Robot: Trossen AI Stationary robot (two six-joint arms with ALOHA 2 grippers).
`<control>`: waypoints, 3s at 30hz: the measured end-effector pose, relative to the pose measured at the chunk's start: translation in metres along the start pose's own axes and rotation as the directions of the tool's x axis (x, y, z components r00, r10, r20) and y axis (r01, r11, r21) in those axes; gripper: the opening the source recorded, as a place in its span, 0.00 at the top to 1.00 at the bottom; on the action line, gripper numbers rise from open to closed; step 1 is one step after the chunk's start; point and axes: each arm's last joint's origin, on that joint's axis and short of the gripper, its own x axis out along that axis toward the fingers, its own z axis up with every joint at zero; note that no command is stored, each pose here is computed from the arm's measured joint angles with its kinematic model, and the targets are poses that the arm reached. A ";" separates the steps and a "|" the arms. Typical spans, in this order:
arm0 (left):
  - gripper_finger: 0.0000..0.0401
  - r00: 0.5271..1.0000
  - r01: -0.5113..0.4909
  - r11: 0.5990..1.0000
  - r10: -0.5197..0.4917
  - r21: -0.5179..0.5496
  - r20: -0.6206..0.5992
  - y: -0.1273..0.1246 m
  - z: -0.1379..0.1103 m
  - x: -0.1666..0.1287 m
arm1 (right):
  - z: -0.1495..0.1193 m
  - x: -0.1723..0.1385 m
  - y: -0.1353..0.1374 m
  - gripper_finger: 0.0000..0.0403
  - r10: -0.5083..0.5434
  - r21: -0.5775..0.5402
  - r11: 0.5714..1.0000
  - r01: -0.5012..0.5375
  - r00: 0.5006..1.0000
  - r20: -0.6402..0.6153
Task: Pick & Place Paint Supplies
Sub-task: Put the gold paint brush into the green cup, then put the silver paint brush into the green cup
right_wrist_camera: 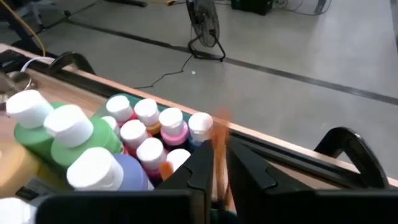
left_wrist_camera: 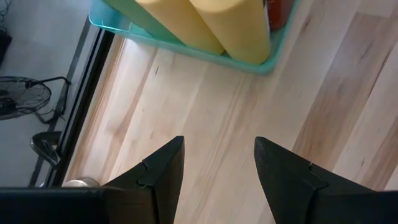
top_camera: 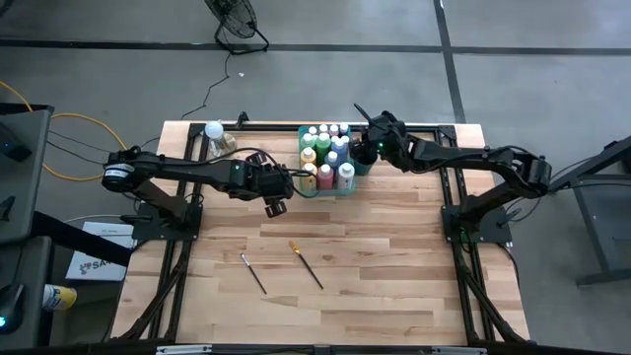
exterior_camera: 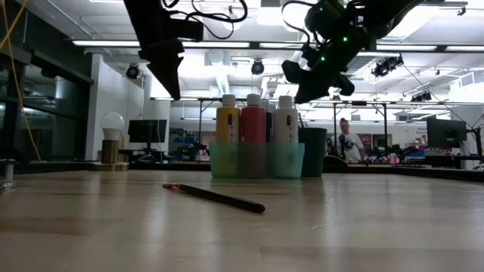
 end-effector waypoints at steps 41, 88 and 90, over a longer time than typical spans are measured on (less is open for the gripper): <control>0.53 0.753 0.648 0.431 -0.485 0.628 -0.445 -0.076 -0.094 0.011 | 0.033 -0.066 -0.018 0.67 0.332 -0.014 0.943 -0.332 0.943 -0.017; 0.98 0.803 0.571 0.409 -0.460 0.711 -0.380 -0.107 -0.159 0.034 | 0.032 -0.066 -0.017 0.67 0.354 -0.009 0.935 -0.355 0.935 -0.026; 0.99 0.797 0.579 0.407 -0.465 0.706 -0.386 -0.107 -0.160 0.034 | 0.032 -0.066 -0.017 0.67 0.356 -0.009 0.934 -0.357 0.934 -0.027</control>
